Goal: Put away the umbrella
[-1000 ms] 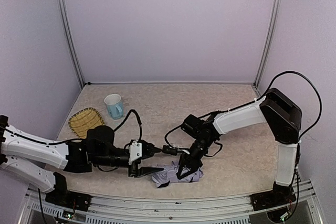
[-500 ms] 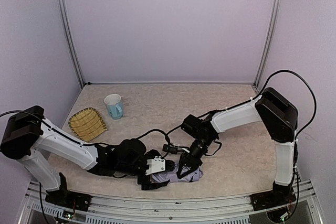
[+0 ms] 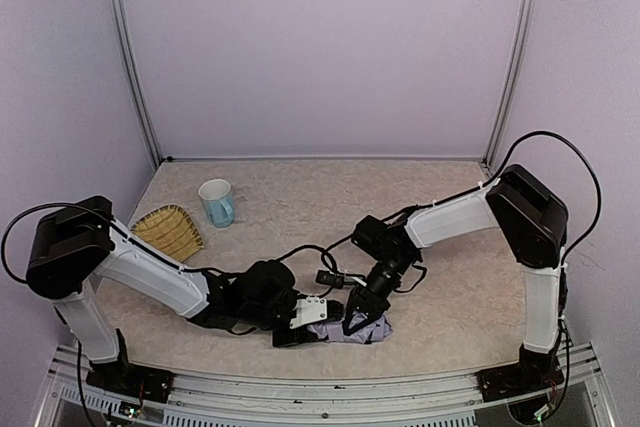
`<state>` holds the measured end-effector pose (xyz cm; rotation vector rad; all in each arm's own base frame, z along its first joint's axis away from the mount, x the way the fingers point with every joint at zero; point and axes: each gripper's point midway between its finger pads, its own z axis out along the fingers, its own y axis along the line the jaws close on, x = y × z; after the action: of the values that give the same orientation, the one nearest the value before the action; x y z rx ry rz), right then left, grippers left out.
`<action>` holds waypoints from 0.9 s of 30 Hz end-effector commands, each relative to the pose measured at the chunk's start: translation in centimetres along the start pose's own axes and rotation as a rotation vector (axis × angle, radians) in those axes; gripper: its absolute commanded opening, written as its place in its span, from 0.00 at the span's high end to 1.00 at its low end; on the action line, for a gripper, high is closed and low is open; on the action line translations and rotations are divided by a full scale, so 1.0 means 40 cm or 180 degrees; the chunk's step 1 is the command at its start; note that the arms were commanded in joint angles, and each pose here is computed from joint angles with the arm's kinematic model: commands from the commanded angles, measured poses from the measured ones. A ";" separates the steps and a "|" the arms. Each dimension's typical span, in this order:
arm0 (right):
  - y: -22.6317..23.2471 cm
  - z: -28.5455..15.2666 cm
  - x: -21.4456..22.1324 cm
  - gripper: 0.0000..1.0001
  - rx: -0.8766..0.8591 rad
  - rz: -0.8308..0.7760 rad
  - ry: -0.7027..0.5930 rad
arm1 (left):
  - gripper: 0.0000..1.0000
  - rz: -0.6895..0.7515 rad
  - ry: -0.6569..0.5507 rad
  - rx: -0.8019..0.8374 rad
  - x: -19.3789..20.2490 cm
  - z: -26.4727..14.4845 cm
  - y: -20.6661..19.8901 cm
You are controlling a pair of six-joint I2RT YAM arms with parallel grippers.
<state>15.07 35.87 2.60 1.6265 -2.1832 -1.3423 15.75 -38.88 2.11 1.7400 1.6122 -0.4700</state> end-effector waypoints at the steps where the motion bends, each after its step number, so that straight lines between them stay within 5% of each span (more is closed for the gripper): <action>1: -0.125 0.020 0.131 1.00 0.0598 0.0350 0.0532 | 0.62 -0.0080 0.0183 0.0164 0.052 0.028 -0.026; 6: -0.122 0.011 0.111 1.00 0.0590 0.0330 0.0418 | 1.00 -0.0132 0.0242 0.0248 0.073 0.041 -0.037; 10: -0.123 -0.003 0.095 0.97 0.0666 0.0296 0.0365 | 1.00 -0.0175 0.0291 0.0030 0.081 0.041 -0.008; 22: -0.023 -0.239 -0.073 0.14 0.1344 -0.0328 -0.0561 | 1.00 -0.0165 -0.0022 -0.1409 -0.014 -0.091 0.200; 27: -0.027 -0.345 -0.068 0.12 0.1854 -0.0402 -0.0843 | 1.00 0.0040 -0.0048 -0.1818 -0.057 -0.166 0.262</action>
<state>22.44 31.90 10.14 1.8666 -2.6886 -1.1693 21.58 -36.42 5.48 1.4636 1.6152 -0.1368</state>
